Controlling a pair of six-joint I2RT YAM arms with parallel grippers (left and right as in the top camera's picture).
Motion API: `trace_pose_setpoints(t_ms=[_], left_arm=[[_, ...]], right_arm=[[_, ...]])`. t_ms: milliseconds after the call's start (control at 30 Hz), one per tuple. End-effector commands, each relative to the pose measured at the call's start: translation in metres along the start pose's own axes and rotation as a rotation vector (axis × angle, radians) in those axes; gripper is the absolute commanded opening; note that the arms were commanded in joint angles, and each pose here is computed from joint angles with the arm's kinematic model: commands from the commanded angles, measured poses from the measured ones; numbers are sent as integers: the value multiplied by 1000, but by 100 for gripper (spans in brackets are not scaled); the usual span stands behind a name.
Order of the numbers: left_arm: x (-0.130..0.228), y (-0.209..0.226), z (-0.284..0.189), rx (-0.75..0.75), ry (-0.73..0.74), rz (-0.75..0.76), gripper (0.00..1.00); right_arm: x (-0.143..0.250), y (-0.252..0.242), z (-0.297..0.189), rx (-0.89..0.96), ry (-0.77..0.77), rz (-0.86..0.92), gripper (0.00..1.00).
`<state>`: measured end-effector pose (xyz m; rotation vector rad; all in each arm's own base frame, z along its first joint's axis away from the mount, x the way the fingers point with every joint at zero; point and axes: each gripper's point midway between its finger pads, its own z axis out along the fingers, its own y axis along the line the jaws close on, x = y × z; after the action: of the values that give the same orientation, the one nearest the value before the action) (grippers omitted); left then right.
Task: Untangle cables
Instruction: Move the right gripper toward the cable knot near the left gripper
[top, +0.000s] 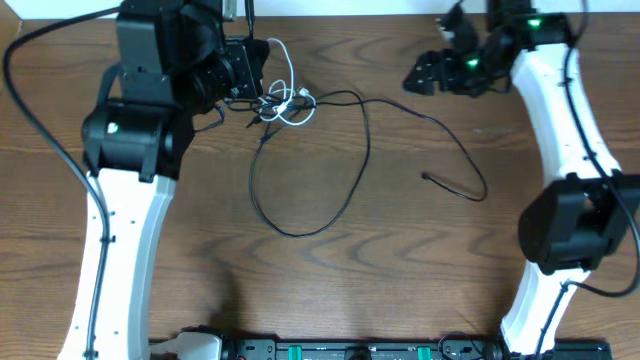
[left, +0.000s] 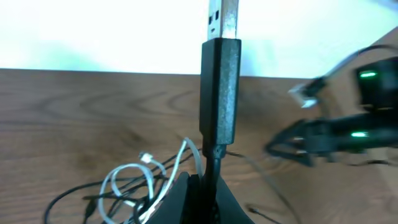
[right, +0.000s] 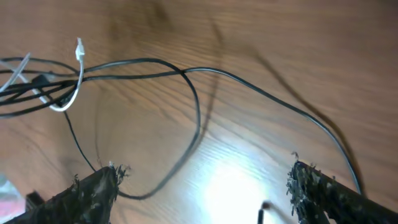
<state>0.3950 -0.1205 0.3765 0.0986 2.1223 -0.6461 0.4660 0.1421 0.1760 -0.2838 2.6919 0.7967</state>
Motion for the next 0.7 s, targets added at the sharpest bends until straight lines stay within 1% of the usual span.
trace_pose_setpoints(t_ms=[0, 167, 267, 433, 567, 667], left_arm=[[-8, -12, -16, 38, -35, -29, 7], [-15, -22, -34, 52, -80, -27, 8], [-16, -25, -40, 56, -94, -21, 8], [-16, -25, -41, 58, -94, -40, 7], [-16, -25, -41, 57, -93, -44, 8], [-16, -25, -41, 56, -91, -44, 8]], right_arm=[[0, 18, 22, -68, 17, -20, 83], [-2, 31, 45, -86, 24, -33, 74], [1, 42, 52, -95, 37, -55, 70], [6, 62, 63, -109, 51, -139, 61], [13, 67, 76, -71, 78, -183, 60], [22, 74, 88, -79, 110, -212, 58]])
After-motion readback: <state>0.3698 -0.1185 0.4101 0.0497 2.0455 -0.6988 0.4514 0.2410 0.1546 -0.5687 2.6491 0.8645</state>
